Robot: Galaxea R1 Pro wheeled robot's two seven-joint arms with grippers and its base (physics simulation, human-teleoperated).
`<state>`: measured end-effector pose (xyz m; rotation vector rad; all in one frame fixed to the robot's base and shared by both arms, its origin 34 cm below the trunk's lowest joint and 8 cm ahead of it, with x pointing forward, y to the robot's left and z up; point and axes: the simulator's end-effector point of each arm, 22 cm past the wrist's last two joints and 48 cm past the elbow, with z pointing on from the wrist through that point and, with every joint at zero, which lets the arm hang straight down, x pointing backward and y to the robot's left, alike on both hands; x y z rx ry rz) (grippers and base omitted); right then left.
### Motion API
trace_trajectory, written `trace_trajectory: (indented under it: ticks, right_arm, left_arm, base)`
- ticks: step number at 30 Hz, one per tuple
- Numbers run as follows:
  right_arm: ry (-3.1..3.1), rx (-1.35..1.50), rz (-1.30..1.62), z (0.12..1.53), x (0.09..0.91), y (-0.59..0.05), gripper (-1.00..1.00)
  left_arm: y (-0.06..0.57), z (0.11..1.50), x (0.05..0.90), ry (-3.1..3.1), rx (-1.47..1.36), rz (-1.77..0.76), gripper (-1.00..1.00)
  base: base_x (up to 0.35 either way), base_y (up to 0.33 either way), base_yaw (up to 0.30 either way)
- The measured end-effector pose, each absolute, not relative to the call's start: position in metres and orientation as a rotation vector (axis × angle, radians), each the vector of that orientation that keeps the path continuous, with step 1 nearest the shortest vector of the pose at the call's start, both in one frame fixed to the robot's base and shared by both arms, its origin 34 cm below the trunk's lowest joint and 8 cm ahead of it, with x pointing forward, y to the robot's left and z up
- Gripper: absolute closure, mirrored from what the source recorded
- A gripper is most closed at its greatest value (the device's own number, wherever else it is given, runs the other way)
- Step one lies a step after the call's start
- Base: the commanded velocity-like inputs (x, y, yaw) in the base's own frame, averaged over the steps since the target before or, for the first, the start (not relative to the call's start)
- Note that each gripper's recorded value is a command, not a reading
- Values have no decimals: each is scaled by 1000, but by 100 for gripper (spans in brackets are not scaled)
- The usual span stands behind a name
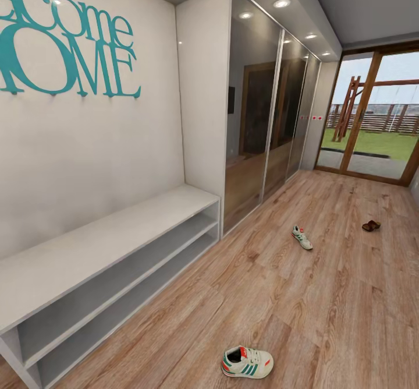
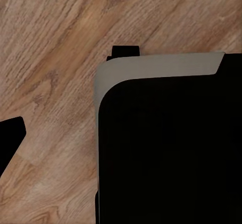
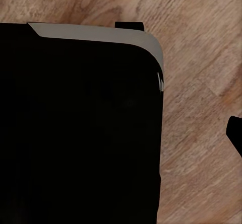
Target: Pick up the two gym shoes and the two sandals from the corridor floor and place them onto the hallstand (shoe rack) in the corridor, making sure they are on the rack and not on the floor. Arrange them so the two gym shoes are next to each other and the two sandals are next to each other.
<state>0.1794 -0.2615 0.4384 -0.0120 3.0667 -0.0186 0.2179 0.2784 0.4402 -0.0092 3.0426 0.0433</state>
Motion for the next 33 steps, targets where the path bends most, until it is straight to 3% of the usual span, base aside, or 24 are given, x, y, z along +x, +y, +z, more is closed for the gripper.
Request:
trace_trajectory:
  ticks: [20,33]
  right_arm:
    - [3043,-8,-28,439,188,-266,-100]
    - [2915,10,-35,445,226,-270,-100]
  left_arm:
    - [278,441,228,3004,0,42,-100]
    - [282,450,277,2893,3,50,-100]
  base:
    - [0,0,0]
    - [0,0,0]
